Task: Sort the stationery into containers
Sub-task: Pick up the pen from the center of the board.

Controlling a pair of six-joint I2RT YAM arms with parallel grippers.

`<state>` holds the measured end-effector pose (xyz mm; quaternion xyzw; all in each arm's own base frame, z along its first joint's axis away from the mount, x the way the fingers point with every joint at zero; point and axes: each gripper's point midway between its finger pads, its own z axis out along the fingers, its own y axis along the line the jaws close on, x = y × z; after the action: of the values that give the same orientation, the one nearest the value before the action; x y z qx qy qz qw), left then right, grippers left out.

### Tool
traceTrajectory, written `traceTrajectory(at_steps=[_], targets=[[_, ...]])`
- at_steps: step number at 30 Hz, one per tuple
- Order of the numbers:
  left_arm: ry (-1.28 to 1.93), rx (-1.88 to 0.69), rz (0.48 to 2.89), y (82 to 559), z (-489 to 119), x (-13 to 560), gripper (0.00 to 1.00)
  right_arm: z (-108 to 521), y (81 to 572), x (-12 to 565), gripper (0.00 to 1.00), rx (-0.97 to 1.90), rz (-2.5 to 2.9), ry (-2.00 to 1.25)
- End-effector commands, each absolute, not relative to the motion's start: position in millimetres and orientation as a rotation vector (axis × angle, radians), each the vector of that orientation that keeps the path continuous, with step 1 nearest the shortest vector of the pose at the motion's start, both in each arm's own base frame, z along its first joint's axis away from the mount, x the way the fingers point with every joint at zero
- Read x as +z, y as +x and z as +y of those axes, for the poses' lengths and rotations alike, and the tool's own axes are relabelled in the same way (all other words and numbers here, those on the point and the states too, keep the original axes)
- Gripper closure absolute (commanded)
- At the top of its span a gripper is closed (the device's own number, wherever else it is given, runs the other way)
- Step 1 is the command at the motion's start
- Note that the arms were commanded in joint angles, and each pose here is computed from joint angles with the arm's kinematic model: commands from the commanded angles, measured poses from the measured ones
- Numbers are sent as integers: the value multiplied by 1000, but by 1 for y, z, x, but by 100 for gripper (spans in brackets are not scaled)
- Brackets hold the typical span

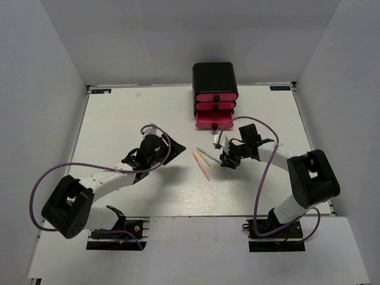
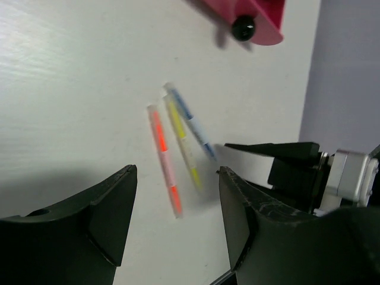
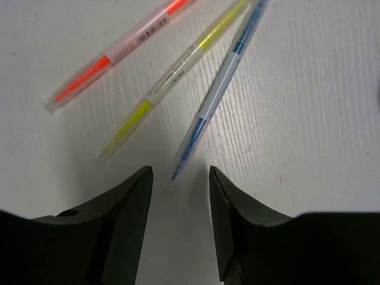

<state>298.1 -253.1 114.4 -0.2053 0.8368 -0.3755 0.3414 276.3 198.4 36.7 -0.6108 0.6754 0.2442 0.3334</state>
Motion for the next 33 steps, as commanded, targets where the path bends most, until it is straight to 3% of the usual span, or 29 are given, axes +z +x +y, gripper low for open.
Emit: traceTrajectory(at_steps=[1, 9, 13, 24, 33], targets=[[-554, -832, 2224, 279, -226, 97, 33, 204, 303, 41, 51, 536, 1794, -1549], [-606, -736, 2310, 250, -201, 82, 31, 221, 317, 33, 52, 460, 1863, -1553], [-609, -703, 2359, 242, -197, 76, 31, 221, 315, 26, 60, 429, 1899, -1565], [-614, -618, 2523, 238, -206, 59, 31, 221, 327, 30, 100, 382, 1936, -1518], [-606, -627, 2602, 236, -217, 51, 31, 228, 375, 99, 100, 315, 1831, -1389]])
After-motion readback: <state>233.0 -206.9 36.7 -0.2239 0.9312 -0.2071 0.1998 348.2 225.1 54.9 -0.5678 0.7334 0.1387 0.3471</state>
